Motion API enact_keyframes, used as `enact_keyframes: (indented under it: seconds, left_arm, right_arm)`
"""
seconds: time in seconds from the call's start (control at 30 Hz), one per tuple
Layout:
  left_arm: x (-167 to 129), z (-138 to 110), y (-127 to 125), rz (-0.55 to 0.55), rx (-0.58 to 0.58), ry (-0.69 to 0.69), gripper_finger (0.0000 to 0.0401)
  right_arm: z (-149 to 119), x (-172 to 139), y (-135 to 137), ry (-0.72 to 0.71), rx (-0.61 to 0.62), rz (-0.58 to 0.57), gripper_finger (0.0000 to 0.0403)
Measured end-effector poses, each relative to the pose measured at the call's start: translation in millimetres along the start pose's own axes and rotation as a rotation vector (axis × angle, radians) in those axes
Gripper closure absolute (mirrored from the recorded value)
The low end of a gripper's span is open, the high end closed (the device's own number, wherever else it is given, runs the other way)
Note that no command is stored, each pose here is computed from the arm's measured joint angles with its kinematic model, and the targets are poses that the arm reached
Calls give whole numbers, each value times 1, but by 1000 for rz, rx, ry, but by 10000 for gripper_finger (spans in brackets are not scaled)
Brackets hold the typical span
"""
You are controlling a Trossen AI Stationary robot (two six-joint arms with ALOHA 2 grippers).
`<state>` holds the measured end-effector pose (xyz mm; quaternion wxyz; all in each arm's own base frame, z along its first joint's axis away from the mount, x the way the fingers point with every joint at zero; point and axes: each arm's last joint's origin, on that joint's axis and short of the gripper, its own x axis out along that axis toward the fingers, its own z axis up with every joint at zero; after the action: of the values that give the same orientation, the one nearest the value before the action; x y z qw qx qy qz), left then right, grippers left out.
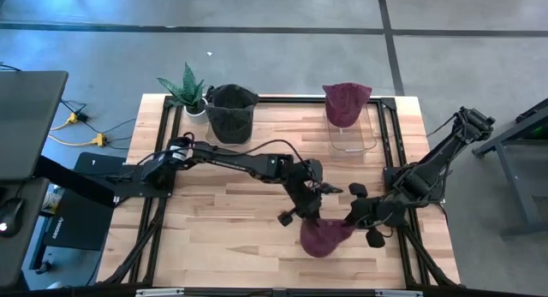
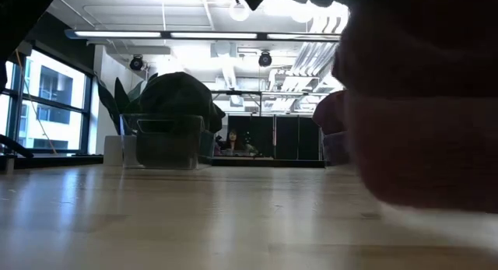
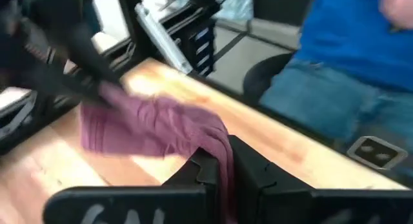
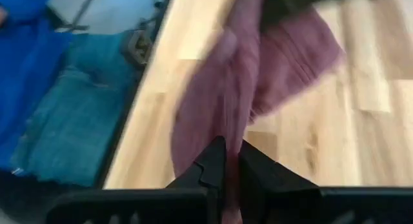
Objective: Pick & Place hat
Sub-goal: Put the red cap into the right transparent bin
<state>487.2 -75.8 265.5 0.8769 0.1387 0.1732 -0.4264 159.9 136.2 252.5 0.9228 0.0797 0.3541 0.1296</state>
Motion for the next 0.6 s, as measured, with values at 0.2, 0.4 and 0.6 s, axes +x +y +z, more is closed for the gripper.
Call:
enact_keyframes:
  seconds: [0.2, 0.4, 0.6]
  left_arm:
    - [-15, 1, 5, -101, -26, -60, 396]
    - [-22, 2, 10, -61, -61, -59, 394]
    - [-22, 2, 12, -27, -76, -51, 394]
  right_arm:
    - [1, 1, -2, -5, 6, -7, 339]
    - [9, -8, -3, -29, -33, -1, 252]
    - [15, -10, 2, -135, -184, -106, 215]
